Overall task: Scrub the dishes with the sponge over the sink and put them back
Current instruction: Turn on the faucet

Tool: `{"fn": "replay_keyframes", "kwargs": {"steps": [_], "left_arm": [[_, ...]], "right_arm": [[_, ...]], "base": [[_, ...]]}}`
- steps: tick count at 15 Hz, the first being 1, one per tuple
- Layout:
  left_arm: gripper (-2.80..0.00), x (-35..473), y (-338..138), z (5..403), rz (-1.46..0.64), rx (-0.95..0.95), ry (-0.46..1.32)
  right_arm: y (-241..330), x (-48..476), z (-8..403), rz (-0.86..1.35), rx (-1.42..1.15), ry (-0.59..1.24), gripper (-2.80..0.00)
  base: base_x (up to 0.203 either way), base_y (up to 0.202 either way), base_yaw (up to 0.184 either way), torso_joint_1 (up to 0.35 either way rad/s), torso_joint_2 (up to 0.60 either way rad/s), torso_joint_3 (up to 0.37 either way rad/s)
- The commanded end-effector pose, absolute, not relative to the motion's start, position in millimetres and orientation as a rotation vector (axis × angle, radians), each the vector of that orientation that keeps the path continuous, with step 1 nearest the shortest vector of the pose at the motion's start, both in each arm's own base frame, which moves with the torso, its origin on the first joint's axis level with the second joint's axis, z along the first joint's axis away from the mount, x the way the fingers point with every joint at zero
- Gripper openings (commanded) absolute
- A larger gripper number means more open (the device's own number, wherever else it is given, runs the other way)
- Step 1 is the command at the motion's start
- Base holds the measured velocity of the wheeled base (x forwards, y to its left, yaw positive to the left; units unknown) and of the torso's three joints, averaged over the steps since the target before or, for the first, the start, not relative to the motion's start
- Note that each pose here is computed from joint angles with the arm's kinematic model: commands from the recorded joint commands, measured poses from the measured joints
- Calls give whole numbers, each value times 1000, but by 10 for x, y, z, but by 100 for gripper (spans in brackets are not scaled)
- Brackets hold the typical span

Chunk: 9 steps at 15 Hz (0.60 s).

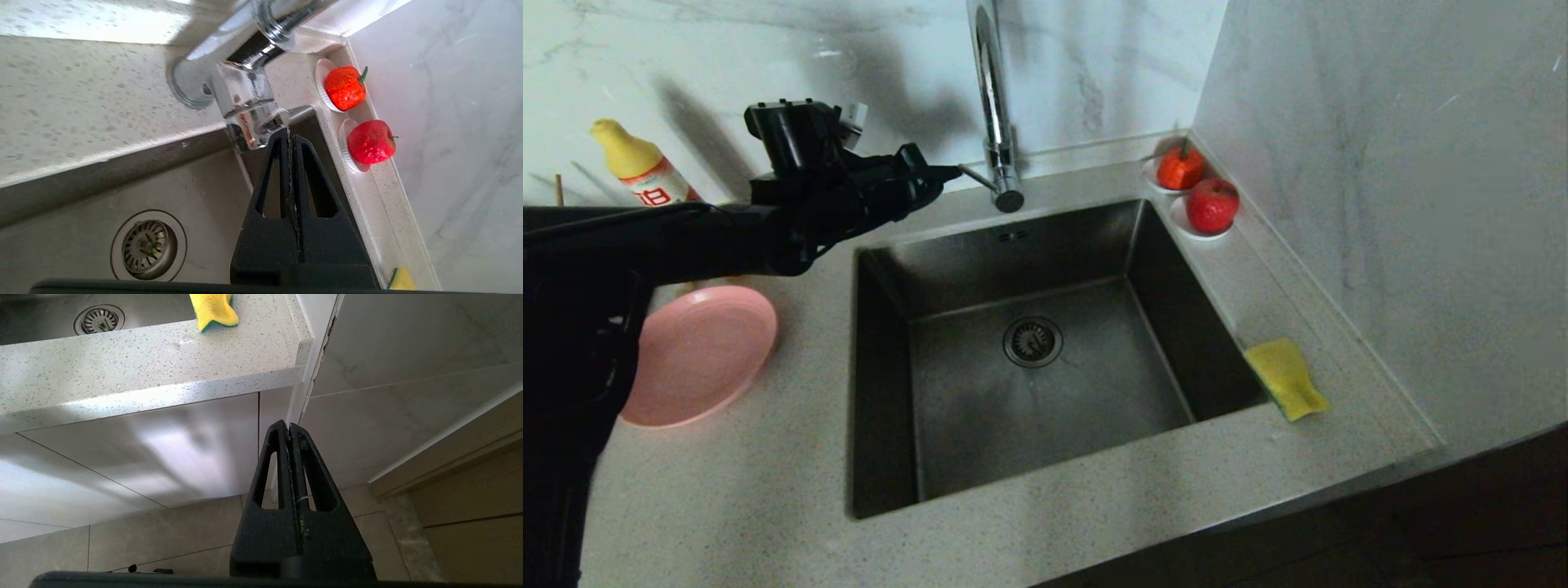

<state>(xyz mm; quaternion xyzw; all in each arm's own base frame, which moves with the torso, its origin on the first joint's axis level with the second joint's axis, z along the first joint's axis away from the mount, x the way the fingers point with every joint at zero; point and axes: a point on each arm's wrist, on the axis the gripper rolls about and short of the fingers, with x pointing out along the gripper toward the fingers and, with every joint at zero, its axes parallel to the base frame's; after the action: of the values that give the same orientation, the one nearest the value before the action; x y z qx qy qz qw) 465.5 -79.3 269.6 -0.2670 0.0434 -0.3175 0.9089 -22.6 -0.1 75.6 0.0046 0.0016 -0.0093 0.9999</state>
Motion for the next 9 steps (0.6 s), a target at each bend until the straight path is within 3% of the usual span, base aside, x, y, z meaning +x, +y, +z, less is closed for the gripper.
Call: {"fn": "replay_keyframes", "kwargs": {"steps": [1, 9], "left_arm": [[-280, 4638, -812, 2722, -664, -552, 86], [-280, 4687, -849, 2621, -662, -555, 109]], "right_arm": [[-1, -226, 755, -18, 9, 3, -280], [-1, -226, 755, -18, 9, 3, -280]], "base": [[0, 0, 0, 0, 0, 0], [0, 0, 0, 0, 0, 0]]}}
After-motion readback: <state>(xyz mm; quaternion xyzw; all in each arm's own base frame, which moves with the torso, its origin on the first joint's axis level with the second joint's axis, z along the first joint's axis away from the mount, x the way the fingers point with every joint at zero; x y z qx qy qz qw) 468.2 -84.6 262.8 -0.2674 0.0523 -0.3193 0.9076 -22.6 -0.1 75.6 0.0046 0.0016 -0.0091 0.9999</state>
